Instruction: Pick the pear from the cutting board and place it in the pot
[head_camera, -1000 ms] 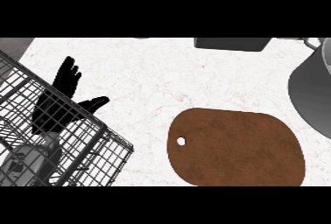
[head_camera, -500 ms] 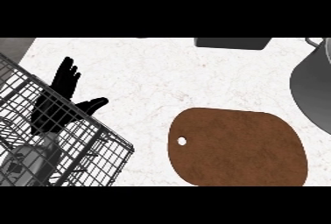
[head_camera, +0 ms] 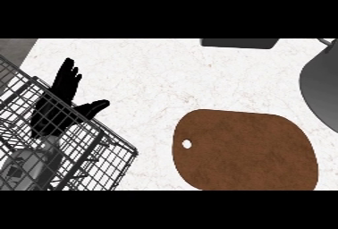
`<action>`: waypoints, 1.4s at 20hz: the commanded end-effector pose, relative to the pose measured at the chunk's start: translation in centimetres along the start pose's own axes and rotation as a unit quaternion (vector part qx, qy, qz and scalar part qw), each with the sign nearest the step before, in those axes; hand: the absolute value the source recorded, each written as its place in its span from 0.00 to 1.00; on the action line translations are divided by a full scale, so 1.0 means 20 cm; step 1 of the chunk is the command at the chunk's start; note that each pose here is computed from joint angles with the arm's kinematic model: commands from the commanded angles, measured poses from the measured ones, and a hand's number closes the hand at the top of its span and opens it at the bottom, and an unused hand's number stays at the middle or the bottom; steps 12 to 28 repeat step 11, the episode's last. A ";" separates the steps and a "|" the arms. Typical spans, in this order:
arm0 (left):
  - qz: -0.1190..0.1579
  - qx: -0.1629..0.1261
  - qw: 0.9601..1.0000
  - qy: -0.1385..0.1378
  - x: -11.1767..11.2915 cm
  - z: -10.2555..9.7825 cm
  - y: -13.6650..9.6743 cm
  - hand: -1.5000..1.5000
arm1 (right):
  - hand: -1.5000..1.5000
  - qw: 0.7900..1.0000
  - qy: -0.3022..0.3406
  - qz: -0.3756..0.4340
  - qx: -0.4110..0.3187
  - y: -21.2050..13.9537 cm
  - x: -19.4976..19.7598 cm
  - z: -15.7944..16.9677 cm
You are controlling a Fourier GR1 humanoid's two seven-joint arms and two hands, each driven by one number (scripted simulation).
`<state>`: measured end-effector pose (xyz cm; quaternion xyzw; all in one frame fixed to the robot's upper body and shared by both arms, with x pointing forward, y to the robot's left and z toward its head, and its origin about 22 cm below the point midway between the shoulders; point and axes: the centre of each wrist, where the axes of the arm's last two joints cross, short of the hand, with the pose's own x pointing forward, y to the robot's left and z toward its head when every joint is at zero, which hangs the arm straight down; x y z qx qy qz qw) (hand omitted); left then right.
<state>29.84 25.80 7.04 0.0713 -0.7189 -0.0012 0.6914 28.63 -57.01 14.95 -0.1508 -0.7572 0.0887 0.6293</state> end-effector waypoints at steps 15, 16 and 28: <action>0.016 0.009 1.000 -0.018 0.04 0.00 0.02 0.50 | 0.00 0.998 -0.031 -0.030 0.037 -0.15 0.05 0.13; 0.016 0.009 1.000 -0.018 0.04 0.00 0.02 0.50 | 0.00 0.998 -0.031 -0.030 0.037 -0.15 0.05 0.13; 0.016 0.009 1.000 -0.018 0.04 0.00 0.02 0.50 | 0.00 0.998 -0.031 -0.030 0.037 -0.15 0.05 0.13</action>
